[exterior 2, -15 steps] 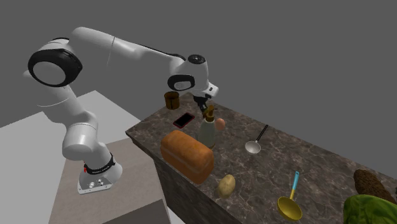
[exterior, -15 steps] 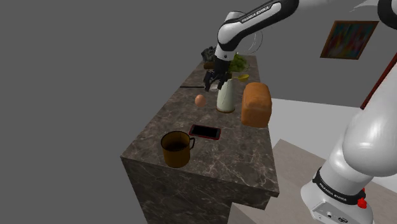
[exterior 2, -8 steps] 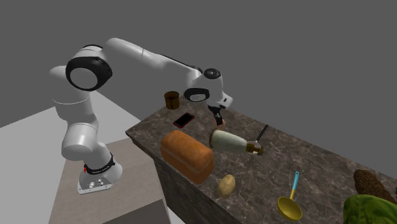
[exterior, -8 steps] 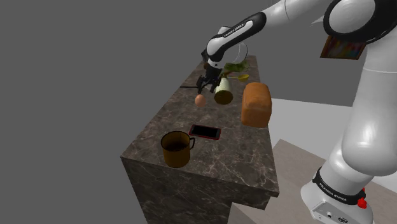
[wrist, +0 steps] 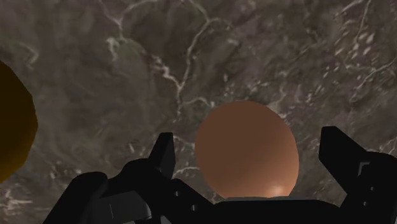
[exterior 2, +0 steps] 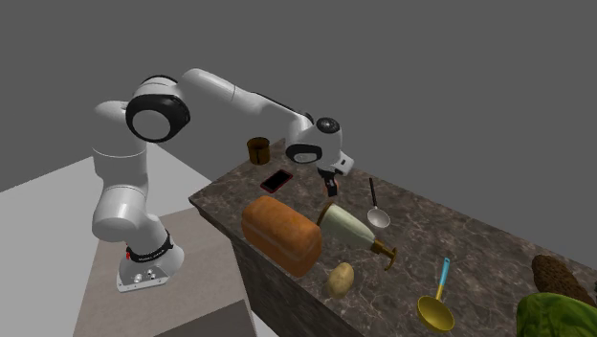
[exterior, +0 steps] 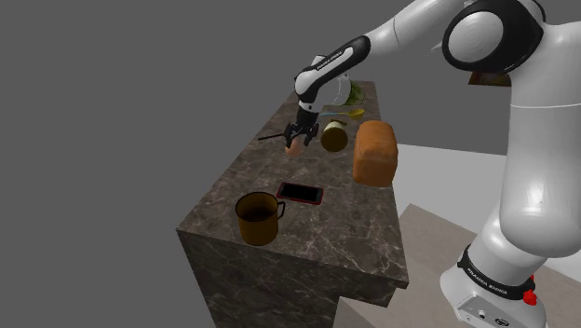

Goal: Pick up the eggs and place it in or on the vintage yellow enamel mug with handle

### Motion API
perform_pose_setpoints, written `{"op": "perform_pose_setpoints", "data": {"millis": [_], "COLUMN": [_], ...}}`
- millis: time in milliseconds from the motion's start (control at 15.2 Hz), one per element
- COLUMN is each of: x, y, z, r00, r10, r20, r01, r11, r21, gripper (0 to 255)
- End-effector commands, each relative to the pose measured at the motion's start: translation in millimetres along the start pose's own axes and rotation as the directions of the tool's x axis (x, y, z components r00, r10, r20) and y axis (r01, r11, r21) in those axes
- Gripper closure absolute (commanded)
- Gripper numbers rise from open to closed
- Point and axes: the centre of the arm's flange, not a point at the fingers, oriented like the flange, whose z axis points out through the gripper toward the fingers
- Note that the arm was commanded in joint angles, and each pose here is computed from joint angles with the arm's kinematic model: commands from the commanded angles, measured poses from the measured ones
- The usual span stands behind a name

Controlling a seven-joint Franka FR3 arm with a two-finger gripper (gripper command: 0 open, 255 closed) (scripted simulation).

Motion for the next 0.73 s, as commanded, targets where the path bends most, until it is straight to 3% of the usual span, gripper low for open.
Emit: {"op": "perform_pose_setpoints", "data": {"millis": [0, 528, 594, 660], "x": [0.8, 0.8, 0.8, 0.8], "y": [-1.1, -1.1, -1.1, -1.1], "z": [13.6, 13.6, 13.6, 13.6], "r00": [1.000, 1.000, 1.000, 1.000], "r10": [0.000, 0.000, 0.000, 0.000], "r20": [0.000, 0.000, 0.000, 0.000], "r01": [0.000, 0.000, 0.000, 0.000], "r11": [1.000, 1.000, 1.000, 1.000], "r21": [0.000, 0.000, 0.000, 0.000], "gripper": [0, 0, 255, 255]}}
